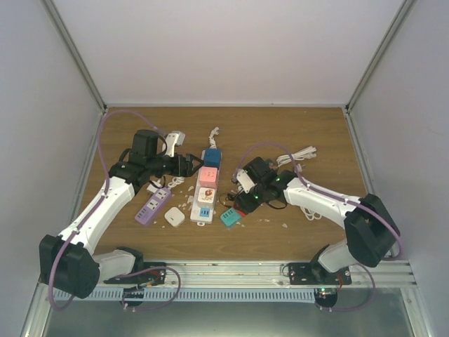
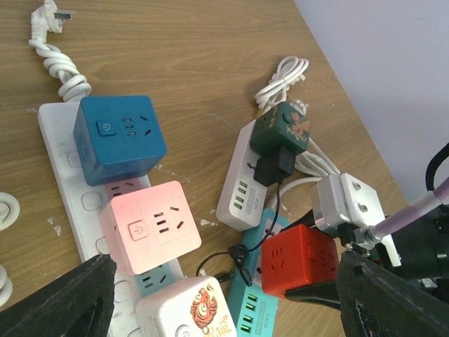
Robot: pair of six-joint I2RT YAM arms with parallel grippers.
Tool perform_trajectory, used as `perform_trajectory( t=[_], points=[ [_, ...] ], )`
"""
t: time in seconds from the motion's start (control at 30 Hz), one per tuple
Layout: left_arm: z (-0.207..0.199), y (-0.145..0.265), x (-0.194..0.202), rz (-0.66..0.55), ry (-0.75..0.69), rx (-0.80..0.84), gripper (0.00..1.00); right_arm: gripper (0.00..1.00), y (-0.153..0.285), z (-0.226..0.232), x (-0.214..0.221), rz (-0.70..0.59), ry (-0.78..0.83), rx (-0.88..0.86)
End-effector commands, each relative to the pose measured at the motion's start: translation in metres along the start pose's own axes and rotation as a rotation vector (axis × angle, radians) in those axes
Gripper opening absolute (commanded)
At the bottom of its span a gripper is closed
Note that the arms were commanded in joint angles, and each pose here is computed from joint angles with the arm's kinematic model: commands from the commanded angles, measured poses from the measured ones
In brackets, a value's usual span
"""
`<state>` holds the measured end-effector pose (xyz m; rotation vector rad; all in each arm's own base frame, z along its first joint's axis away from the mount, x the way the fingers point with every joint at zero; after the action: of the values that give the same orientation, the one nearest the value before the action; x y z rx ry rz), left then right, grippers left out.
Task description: Insert the plug
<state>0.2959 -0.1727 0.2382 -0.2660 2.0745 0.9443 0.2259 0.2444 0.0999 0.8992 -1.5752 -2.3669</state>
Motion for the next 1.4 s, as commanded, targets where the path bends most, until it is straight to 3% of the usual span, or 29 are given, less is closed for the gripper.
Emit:
perform_trajectory(
  t=[0.0, 0.3, 0.6, 0.83, 1.37],
  points=[
    [0.000, 0.000, -0.006, -0.015, -0.037, -0.012, 0.85, 0.30, -0.017, -0.003, 0.009, 0.057, -0.036, 0.013],
    [0.001, -0.002, -0.006, -0.013, -0.032, -0.009, 0.85, 0.31, -0.035, -0.007, 0.022, 0.149, -0.094, 0.089],
    [0.001, 0.000, -0.005, -0.015, -0.031, -0.013, 0.86, 0.34, -0.030, -0.014, 0.016, 0.130, -0.217, 0.180],
    [0.000, -0.001, -0.006, -0.014, -0.031, -0.008, 0.85, 0.34, -0.038, -0.007, 0.025, 0.145, -0.168, 0.194],
    [0.000, 0.000, -0.005, -0.015, -0.027, -0.012, 0.85, 0.30, -0.067, -0.029, 0.065, 0.246, -0.147, 0.405]
  ],
)
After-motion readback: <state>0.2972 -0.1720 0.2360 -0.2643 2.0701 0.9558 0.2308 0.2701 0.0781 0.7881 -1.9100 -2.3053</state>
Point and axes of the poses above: each gripper's point midway between its finger pads, its own y axis back along the fingers, its own z axis along the line the jaws close on, x = y × z, the point moved 2 cm from there along y, back along the fingers, and after that the axes turned 12 degrees about -y, right-handed, at the moved point
